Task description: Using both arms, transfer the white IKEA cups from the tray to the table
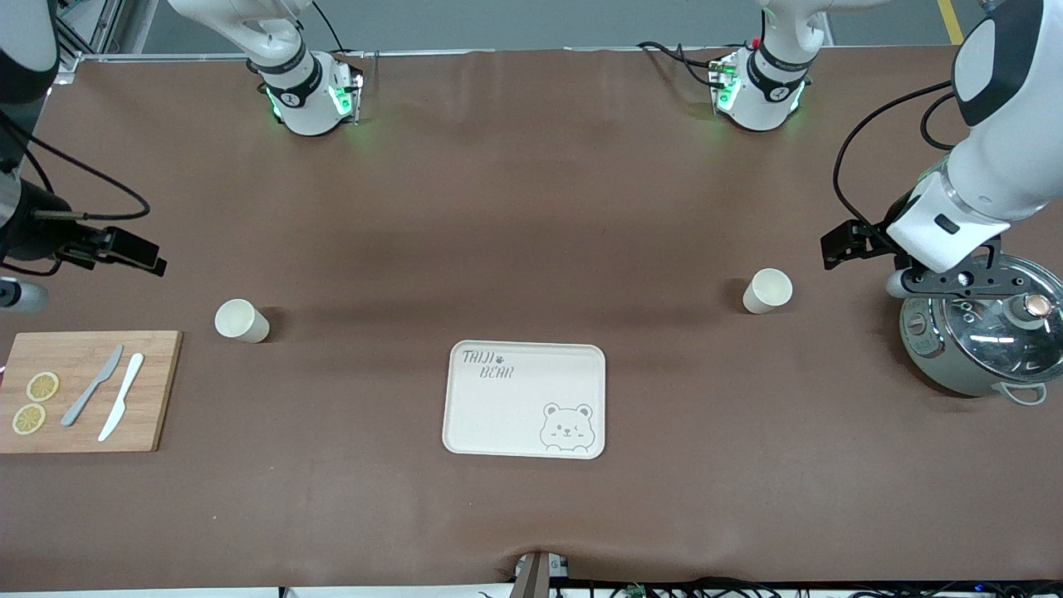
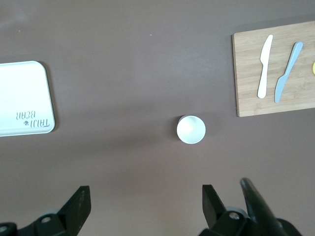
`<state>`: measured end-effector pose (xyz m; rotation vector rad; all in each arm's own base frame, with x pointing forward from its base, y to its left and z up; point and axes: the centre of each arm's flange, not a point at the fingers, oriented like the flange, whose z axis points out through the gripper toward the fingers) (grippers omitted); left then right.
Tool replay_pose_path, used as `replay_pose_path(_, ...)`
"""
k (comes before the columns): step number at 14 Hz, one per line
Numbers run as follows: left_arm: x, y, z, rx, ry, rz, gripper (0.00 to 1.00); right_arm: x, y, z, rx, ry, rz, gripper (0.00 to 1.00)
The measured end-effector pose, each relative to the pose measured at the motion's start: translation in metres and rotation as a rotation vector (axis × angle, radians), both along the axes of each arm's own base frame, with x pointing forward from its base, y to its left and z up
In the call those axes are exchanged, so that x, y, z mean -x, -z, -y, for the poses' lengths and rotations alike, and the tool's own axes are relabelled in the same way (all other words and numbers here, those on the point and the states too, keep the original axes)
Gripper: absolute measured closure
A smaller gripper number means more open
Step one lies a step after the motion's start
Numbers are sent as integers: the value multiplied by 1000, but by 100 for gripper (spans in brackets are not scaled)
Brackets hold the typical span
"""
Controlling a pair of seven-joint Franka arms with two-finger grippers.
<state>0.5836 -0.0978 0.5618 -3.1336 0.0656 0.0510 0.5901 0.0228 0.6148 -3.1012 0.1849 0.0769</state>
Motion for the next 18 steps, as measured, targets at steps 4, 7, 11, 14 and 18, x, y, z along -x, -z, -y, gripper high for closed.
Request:
replay_pose_path(4, 0, 0, 0, 0, 0, 0, 0, 28, -16, 2, -2, -17, 17, 0)
replay_pose_path(7, 0, 0, 0, 0, 0, 0, 0, 32, -17, 9, -3, -62, 14, 0)
replay_pose_path(11, 0, 0, 0, 0, 0, 0, 0, 33, -11, 20, -5, -109, 1, 0)
replay_pose_path(14, 0, 0, 0, 0, 0, 0, 0, 37, -9, 34, -6, -92, -30, 0)
replay_pose_path(18, 0, 0, 0, 0, 0, 0, 0, 37, -13, 47, -3, -83, -21, 0)
